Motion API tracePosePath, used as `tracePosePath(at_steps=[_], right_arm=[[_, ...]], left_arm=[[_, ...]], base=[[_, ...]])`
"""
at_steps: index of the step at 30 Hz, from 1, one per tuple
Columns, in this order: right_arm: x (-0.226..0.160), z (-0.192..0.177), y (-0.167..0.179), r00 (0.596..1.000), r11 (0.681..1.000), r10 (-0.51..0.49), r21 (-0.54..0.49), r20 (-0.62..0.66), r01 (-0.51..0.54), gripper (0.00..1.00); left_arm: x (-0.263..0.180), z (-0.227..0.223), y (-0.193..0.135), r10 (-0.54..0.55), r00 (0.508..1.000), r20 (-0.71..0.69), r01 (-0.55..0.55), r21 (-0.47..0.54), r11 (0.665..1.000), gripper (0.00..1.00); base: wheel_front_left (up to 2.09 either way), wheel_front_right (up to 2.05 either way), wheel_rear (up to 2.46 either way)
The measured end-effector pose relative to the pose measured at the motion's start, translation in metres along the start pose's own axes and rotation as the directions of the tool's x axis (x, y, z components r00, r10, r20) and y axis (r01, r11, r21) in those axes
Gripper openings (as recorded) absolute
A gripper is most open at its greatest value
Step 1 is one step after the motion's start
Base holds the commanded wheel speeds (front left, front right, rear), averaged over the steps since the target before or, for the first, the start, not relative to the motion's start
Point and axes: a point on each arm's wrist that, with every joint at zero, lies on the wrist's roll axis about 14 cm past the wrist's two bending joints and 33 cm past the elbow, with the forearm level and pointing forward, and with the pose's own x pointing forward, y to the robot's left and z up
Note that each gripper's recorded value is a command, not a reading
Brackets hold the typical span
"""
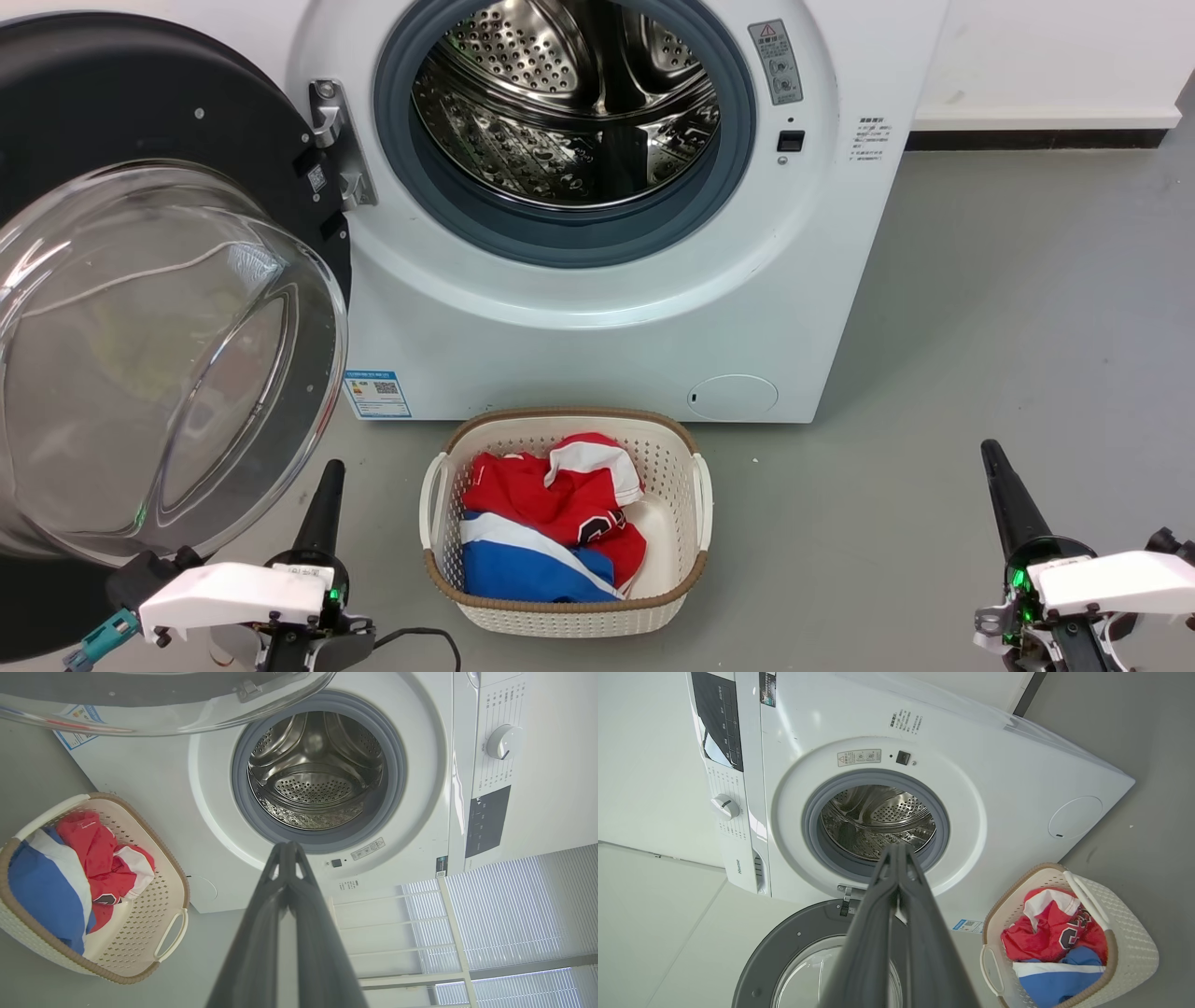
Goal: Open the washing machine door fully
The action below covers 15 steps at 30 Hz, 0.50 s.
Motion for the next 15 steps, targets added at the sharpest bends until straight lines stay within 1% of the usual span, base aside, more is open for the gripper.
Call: tracePosePath(at_steps=[15], right_arm=[[0.0041,0.0023,0.0024,1.000,0.992,0.011,0.124,0.005,-0.011,0.00]], left_arm=[[0.0015,0.0010,-0.0023,-0.014,1.000,0.002,0.014,-0.127,0.992,0.00]], base=[[0.00,0.00,0.00]])
